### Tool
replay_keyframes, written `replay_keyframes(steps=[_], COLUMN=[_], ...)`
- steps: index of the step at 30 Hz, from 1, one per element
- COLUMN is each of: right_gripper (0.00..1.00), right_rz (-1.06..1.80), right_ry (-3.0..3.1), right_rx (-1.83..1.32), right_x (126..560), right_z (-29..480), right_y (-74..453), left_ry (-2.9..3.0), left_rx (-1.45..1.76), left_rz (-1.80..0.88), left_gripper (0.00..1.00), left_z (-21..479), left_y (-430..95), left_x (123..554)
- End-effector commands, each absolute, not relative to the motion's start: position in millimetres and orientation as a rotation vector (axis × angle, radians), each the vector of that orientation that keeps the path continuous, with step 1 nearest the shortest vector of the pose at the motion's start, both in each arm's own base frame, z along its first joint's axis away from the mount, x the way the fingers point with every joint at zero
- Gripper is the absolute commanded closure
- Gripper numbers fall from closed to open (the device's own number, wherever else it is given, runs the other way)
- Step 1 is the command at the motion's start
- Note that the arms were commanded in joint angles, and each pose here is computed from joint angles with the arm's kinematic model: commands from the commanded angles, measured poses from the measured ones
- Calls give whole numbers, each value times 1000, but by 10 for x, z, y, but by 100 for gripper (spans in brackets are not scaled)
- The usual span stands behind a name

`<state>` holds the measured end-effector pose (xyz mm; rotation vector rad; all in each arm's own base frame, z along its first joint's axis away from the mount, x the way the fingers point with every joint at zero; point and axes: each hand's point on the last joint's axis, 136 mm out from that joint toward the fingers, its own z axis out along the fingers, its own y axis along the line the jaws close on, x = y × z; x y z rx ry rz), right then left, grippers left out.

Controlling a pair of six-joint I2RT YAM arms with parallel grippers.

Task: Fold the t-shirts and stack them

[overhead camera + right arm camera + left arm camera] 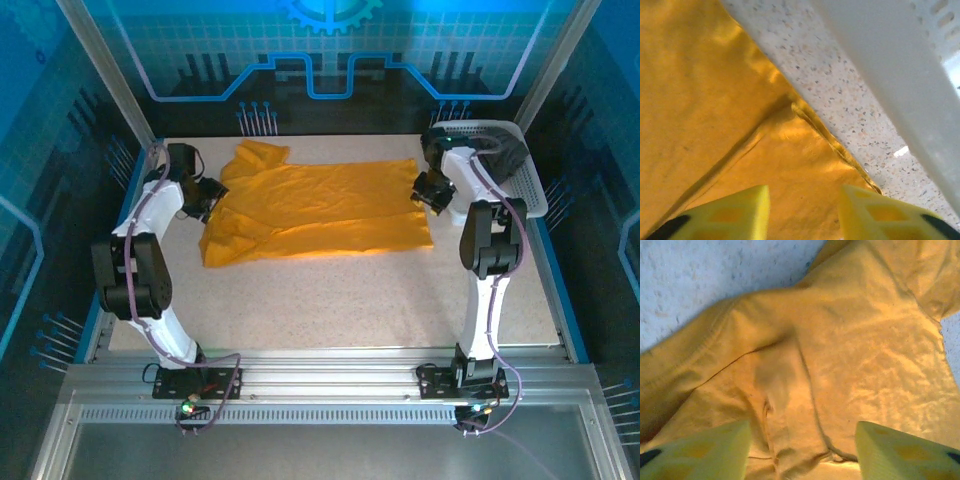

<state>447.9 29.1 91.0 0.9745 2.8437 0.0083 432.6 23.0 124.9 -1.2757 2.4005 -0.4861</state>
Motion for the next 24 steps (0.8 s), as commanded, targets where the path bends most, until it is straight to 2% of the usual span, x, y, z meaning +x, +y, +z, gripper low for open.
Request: replay_keyframes(steps=[1, 6, 10, 14, 18, 24], right_gripper=[49, 45, 47, 48, 48, 49], right_rz=[15, 101, 213, 402, 536, 586], right_ry=[2851, 2813, 2787, 2619, 2510, 2496], right_rx=[862, 769, 743, 766, 921, 1017], right_x=[4421, 4090, 3699, 3464, 3347, 3392], right_z=[1222, 1451, 1317, 1195, 922, 694], right_y=[223, 277, 351, 413, 366, 313], left_ry=[2391, 2414, 2409, 2354, 2368, 2412], left_rx=[-1212, -1306, -1440, -1556, -1589, -1590], left_rz=[-409, -327, -448, -578, -582, -556], left_gripper=[36, 38, 42, 45, 48, 53], left_z=[1492, 1354, 998, 763, 565, 367], left_y=[346, 343, 227, 255, 323, 380], left_x=[4217, 3469, 3015, 2949, 2961, 3094])
